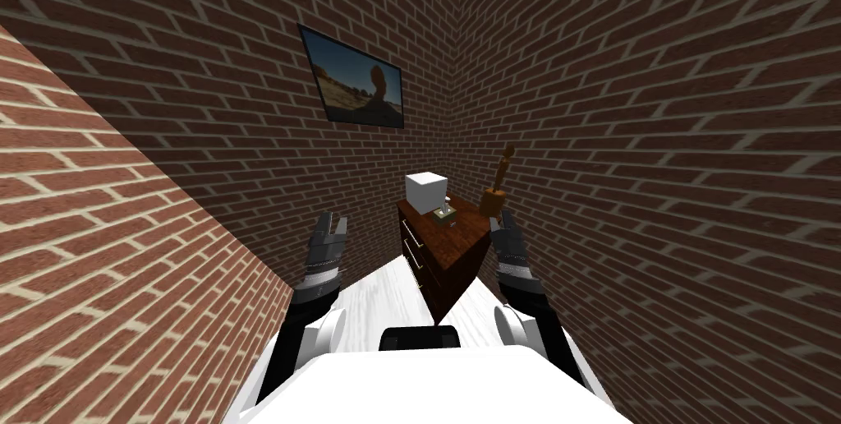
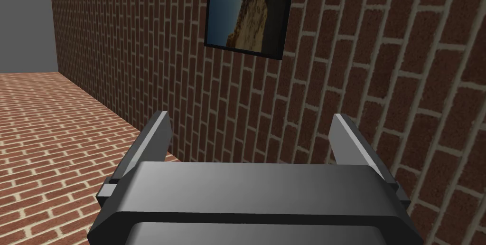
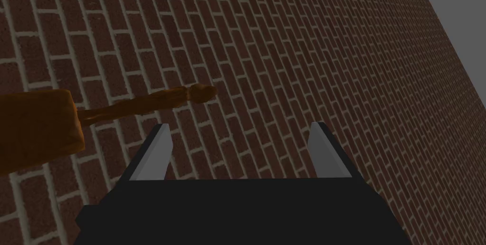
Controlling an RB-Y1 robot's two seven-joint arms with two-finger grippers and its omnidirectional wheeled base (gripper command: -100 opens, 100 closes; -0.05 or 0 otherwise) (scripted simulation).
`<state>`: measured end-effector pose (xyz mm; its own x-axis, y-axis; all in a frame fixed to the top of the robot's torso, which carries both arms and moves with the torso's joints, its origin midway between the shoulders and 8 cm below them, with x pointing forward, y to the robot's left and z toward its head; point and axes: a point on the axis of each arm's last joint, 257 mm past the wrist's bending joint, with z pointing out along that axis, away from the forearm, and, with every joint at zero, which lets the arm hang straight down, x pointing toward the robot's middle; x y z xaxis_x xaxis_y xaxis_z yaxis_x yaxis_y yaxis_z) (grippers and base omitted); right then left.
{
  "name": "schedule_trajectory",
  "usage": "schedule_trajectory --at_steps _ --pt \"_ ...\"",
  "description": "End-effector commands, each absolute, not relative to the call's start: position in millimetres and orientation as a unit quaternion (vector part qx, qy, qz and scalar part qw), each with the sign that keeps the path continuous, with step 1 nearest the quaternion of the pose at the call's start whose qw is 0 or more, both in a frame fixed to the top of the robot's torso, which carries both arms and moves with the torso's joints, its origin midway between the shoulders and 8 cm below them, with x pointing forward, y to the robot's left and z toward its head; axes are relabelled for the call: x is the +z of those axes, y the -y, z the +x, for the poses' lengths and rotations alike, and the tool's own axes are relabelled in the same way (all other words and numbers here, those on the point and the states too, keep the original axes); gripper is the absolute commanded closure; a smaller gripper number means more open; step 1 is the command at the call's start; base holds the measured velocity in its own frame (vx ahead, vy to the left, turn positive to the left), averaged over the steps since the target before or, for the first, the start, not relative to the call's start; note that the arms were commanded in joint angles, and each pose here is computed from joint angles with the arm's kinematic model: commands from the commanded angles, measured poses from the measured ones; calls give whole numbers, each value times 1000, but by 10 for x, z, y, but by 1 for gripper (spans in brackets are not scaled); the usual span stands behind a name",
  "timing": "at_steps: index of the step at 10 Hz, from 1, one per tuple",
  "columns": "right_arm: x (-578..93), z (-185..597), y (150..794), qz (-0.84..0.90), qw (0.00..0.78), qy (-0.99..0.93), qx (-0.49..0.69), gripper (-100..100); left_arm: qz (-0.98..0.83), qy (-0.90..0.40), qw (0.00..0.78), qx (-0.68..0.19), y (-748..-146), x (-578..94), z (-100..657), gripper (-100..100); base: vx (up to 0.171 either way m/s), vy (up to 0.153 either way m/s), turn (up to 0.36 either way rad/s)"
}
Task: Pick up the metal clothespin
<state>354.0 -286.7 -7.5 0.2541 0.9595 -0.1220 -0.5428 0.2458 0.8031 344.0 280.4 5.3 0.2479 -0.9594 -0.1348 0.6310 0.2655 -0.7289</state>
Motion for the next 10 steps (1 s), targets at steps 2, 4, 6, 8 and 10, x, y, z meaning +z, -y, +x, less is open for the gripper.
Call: schedule_trajectory --at_steps 2,4,6,8,10 --pt "-165 3560 2771 305 717 -356 515 -100 -279 -294 739 -538 -2804 53 3440 0 -22 7 15" --pt "-309 3574 2671 289 710 -394 507 -100 -279 -294 739 -538 -2804 53 3440 0 -54 14 20" --pt "-413 3577 2604 276 704 -420 501 -100 -279 -294 739 -538 -2804 54 3440 0 -57 14 14" --pt "-670 3566 2484 261 689 -468 488 -100 -279 -294 739 -538 -2804 53 3440 0 -48 7 28" --pt "-836 3544 2410 248 677 -499 480 -100 -279 -294 739 -538 -2804 53 3440 0 -54 16 14"
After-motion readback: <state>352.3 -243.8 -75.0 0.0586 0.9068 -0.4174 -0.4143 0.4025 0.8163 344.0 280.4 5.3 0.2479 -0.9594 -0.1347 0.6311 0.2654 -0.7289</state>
